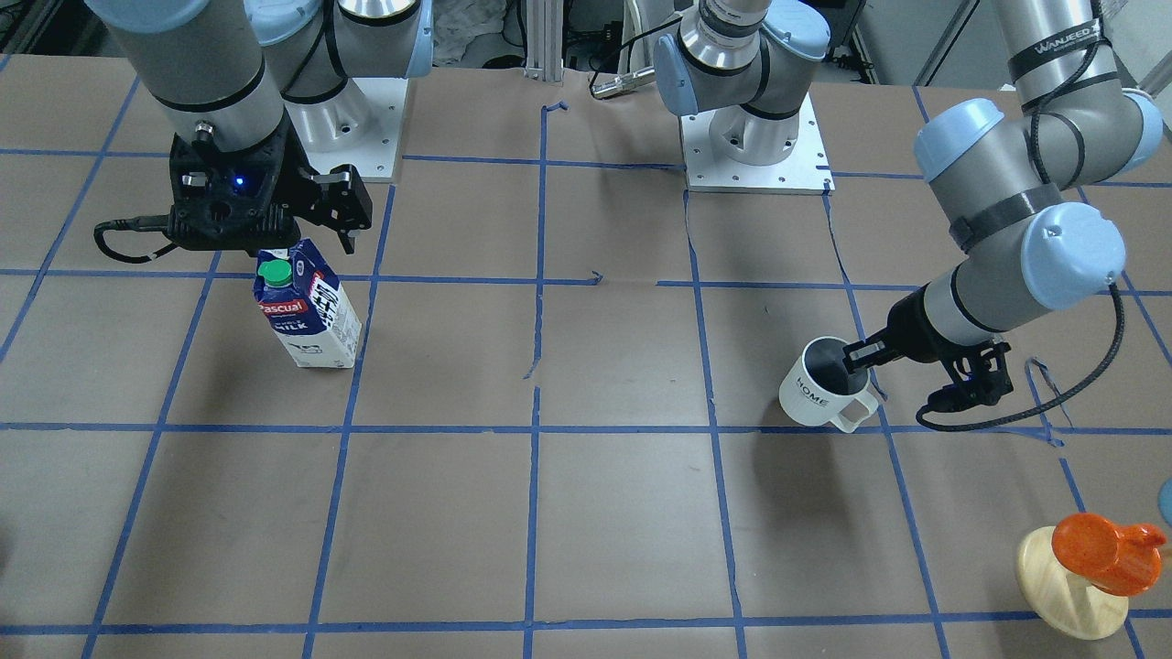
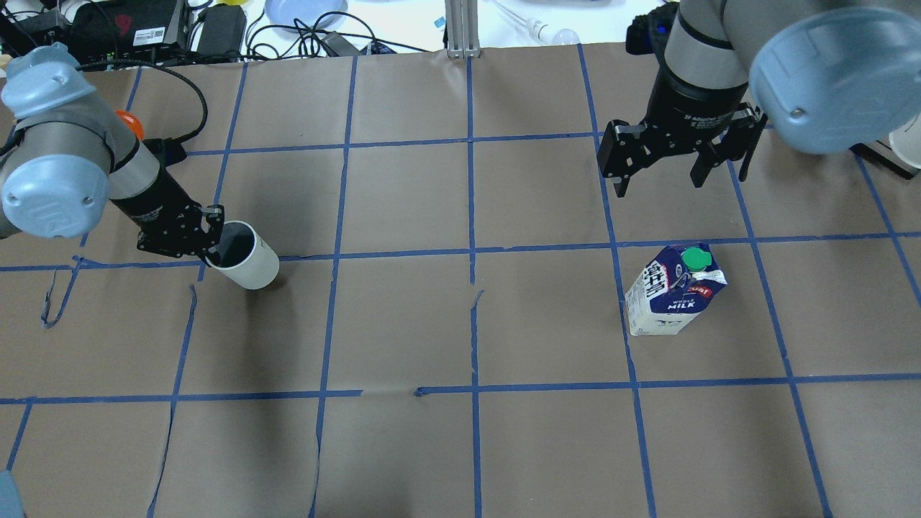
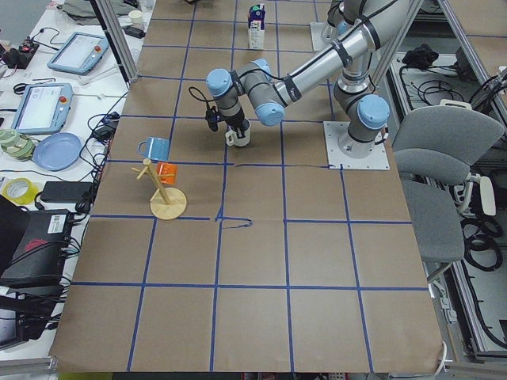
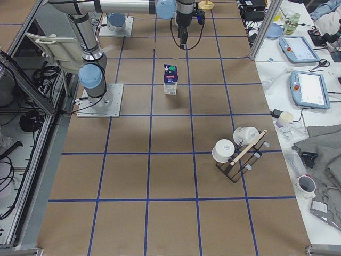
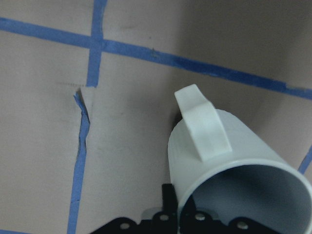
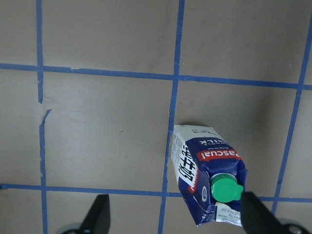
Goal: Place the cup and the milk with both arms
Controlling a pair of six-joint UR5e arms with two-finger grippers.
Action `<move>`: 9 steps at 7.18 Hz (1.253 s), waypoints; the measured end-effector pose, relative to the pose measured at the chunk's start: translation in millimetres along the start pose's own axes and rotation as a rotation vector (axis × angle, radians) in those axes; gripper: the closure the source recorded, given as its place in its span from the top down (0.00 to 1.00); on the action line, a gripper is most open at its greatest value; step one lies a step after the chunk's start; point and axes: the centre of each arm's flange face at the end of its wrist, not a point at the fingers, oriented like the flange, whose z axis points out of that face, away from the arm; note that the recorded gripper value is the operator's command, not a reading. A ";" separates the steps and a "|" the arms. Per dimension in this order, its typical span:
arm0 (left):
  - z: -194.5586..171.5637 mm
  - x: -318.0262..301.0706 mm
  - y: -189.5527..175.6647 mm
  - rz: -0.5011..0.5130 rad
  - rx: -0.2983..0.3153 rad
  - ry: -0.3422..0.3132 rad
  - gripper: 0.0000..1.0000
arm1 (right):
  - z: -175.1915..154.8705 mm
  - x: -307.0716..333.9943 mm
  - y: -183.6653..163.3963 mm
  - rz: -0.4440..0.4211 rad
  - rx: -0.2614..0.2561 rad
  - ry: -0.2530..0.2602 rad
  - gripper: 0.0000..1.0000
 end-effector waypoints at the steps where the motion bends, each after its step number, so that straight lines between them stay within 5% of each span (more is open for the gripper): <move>1: -13.8 24.6 -5.5 -0.093 0.022 0.041 0.00 | 13.2 16.7 0.5 -0.004 -0.027 -0.001 0.93; 5: -17.7 166.5 10.5 -0.343 0.043 0.080 0.00 | 76.8 58.5 19.1 0.024 -0.126 -0.026 0.89; 7: 8.5 233.9 33.8 -0.450 0.044 0.104 0.00 | 113.2 56.3 28.8 0.027 -0.115 -0.023 0.77; 9: 29.7 280.6 43.9 -0.515 0.057 0.137 0.00 | 127.1 55.3 31.4 0.035 -0.096 -0.020 0.46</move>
